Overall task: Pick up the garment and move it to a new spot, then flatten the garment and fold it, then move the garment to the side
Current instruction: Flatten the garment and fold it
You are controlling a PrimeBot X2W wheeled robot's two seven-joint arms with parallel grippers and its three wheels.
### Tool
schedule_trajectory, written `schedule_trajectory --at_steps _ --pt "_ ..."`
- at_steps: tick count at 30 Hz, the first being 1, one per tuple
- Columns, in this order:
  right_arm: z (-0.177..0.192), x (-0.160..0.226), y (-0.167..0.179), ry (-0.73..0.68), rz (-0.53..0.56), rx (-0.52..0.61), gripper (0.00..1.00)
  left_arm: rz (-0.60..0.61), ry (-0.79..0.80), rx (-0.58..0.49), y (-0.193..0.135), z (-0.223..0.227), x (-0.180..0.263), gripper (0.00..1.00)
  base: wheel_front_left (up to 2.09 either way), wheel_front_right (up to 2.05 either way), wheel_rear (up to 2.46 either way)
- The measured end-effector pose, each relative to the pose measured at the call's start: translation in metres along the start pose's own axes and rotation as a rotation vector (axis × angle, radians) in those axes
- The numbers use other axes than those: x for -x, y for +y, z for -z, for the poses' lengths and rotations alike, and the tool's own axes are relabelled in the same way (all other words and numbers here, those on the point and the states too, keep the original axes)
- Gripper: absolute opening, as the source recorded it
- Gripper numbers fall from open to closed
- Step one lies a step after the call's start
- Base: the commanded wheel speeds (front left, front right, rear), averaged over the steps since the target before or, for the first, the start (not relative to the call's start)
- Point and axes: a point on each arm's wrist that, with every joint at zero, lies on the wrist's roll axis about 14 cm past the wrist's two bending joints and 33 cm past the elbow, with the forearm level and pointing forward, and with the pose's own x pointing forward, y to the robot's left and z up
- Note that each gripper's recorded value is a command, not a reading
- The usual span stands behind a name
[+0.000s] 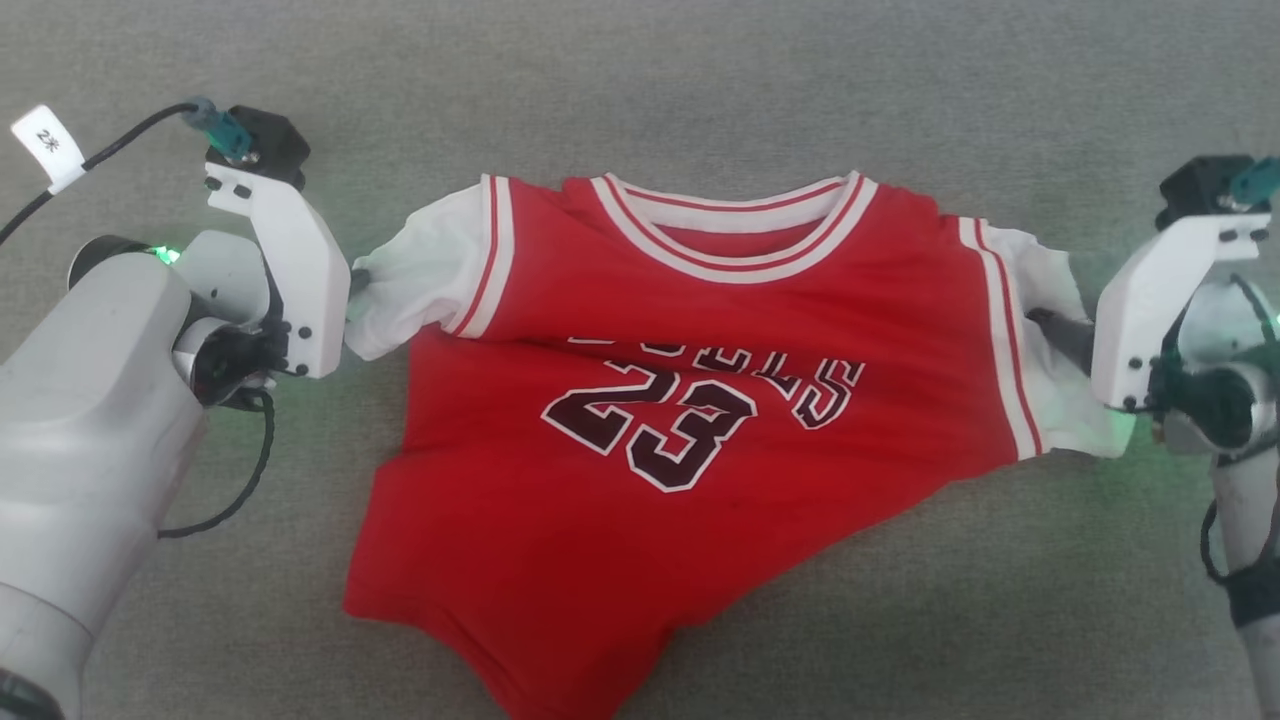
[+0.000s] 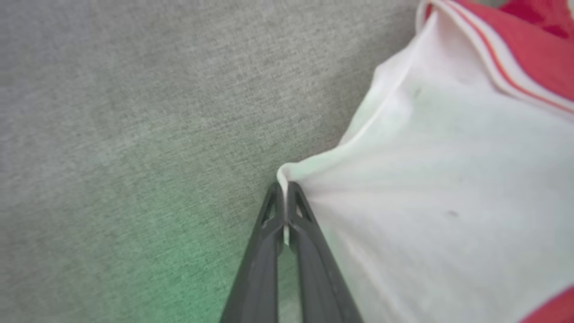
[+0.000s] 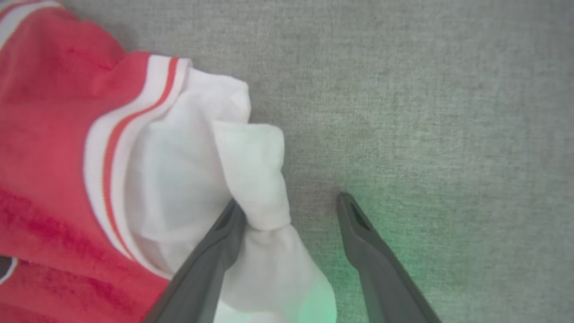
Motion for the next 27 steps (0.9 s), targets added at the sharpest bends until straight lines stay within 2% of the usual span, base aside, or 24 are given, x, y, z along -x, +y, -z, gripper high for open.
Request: schedule_trajectory --at_steps 1,7,12,19,27 --pt "-0.002 -0.002 0.003 0.007 -0.008 0.002 0.00 -0.004 -0.004 0.004 0.002 0.000 0.000 0.00 0.00 0.00 0.00" --pt "-0.014 -0.005 0.008 -0.011 -0.025 0.007 0.00 -0.039 -0.035 0.041 0.016 -0.003 0.010 0.00 0.00 0.00 0.00" --pt "-0.053 0.018 0.022 -0.154 -0.054 0.052 0.00 -0.065 -0.085 0.022 0.019 -0.019 0.033 0.00 0.00 0.00 0.00" --pt "-0.112 0.078 0.059 -0.389 -0.126 0.139 0.00 -0.107 -0.232 -0.010 0.019 -0.065 0.091 0.00 0.00 0.00 0.00" --pt "-0.168 0.176 0.101 -0.677 -0.175 0.254 0.00 -0.175 -0.444 -0.060 0.012 -0.123 0.189 0.00 0.00 0.00 0.00"
